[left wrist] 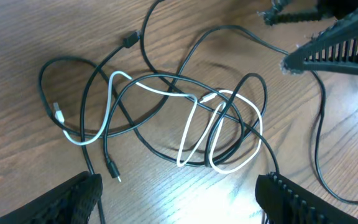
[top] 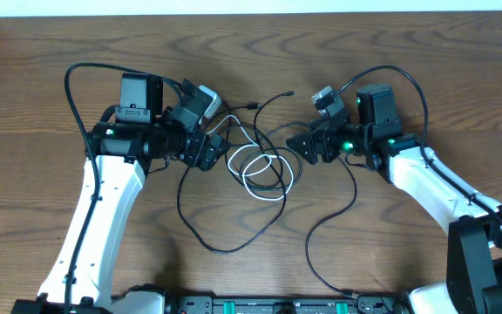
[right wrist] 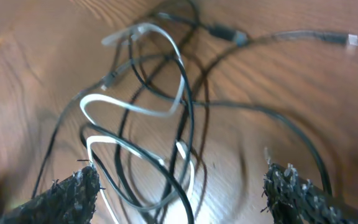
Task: Untangle cables
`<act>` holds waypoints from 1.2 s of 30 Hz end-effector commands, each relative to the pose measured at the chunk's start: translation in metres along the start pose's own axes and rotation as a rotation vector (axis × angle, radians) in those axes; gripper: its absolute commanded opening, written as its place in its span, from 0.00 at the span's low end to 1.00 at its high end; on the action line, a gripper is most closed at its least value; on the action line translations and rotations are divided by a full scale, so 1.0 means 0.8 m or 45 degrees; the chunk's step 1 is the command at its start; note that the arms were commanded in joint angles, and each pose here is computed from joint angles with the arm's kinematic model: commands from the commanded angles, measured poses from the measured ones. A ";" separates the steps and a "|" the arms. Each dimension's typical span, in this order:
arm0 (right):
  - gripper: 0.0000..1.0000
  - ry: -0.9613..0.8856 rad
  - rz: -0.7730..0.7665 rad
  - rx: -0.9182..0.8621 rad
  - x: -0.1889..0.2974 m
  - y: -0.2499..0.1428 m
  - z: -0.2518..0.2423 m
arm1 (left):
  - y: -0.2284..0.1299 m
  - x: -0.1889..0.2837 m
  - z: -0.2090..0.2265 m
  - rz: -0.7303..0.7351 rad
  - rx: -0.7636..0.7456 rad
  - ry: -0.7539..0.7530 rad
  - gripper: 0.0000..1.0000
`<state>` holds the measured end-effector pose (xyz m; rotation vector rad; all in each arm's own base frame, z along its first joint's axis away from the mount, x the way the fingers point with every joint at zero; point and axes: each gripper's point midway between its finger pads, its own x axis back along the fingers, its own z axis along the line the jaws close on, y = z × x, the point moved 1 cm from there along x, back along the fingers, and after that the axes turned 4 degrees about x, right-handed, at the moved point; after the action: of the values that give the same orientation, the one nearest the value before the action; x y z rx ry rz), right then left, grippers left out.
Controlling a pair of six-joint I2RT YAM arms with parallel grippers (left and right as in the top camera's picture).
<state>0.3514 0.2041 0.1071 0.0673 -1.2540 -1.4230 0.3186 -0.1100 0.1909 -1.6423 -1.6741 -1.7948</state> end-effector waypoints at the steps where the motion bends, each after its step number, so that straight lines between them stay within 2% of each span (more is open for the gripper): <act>1: 0.83 -0.037 0.062 0.015 -0.003 -0.016 -0.006 | 0.001 -0.004 0.005 0.016 0.005 0.013 0.85; 12: 0.83 -0.009 0.138 0.172 -0.013 -0.037 0.009 | -0.002 -0.010 0.007 0.035 0.029 0.007 0.86; 21: 0.81 -0.060 0.204 0.198 -0.035 -0.060 0.002 | -0.003 -0.010 0.007 0.036 0.029 0.007 0.87; 27: 0.68 0.078 0.196 0.148 -0.061 -0.069 0.017 | -0.002 -0.010 0.007 0.035 0.029 0.007 0.87; 30: 0.54 0.094 0.221 0.143 -0.068 -0.078 0.019 | -0.003 -0.010 0.007 0.036 0.029 0.007 0.88; 31: 0.44 0.095 0.227 0.138 -0.070 -0.081 0.019 | -0.003 -0.010 0.007 0.036 0.030 0.007 0.87; 32: 0.27 0.098 0.227 0.125 -0.070 -0.081 0.019 | -0.003 -0.010 0.007 0.037 0.030 0.007 0.87; 34: 0.02 0.094 0.210 0.084 -0.069 -0.076 0.018 | -0.003 -0.010 0.007 0.037 0.030 0.007 0.88; 36: 0.01 0.119 0.161 0.032 -0.066 -0.061 0.023 | -0.003 -0.010 0.007 0.037 0.030 0.007 0.88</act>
<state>0.3239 0.2368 0.0413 0.0679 -1.2591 -1.2221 0.3206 -0.1100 0.1821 -1.6564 -1.6587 -1.7640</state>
